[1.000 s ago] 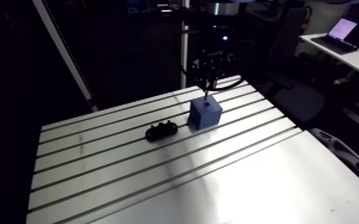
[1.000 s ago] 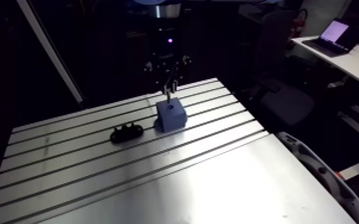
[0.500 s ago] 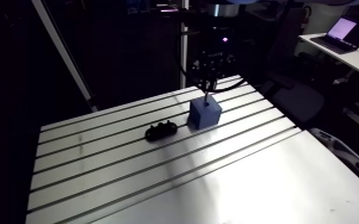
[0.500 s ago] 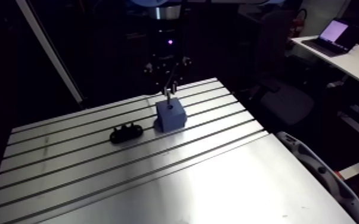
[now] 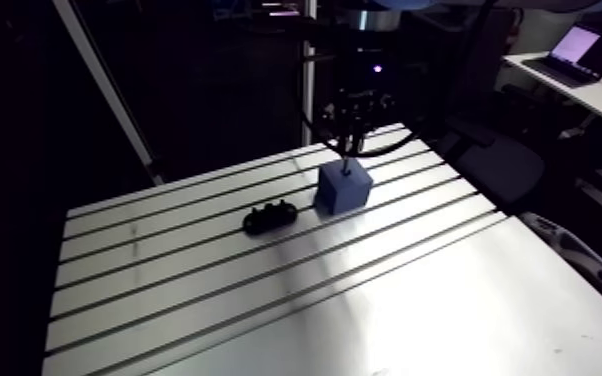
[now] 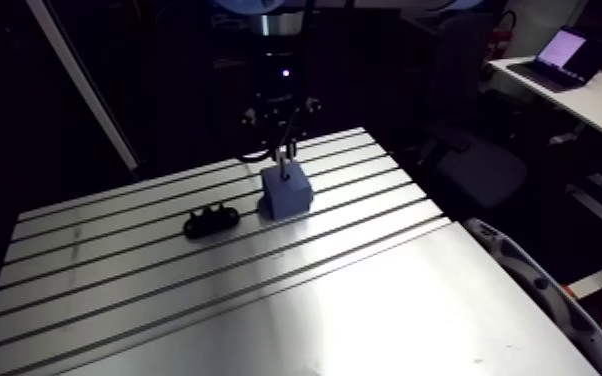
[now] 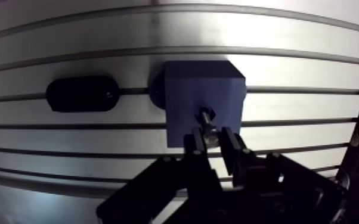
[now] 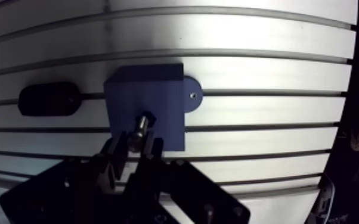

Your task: Pick up the M10 bolt and insert it into the hex recess until seated.

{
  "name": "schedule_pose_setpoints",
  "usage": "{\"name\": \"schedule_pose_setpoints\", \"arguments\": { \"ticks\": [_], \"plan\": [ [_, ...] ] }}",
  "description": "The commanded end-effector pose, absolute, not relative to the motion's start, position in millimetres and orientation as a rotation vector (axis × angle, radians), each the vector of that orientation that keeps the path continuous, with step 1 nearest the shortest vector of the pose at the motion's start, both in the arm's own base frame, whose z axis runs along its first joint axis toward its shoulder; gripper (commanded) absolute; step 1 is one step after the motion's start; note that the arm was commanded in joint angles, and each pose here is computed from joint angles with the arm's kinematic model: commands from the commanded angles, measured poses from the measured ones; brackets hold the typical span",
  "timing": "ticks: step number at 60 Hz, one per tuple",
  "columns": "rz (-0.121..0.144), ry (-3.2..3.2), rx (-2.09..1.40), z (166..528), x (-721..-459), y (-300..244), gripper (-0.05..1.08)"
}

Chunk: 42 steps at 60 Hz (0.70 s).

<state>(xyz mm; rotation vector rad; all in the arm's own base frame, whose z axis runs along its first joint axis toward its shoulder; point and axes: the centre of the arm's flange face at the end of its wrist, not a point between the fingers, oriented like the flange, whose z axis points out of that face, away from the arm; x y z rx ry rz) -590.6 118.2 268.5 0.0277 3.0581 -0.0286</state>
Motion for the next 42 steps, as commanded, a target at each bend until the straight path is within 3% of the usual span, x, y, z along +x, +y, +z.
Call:
{"name": "schedule_pose_setpoints", "arguments": {
  "ticks": [1, 42],
  "plan": [
    [-0.03, 3.055, 0.026, 266.5, -590.1, 117.6, 0.75],
    [-0.034, 3.048, 0.033, 262.6, -589.5, 118.3, 0.75]
  ]
}}
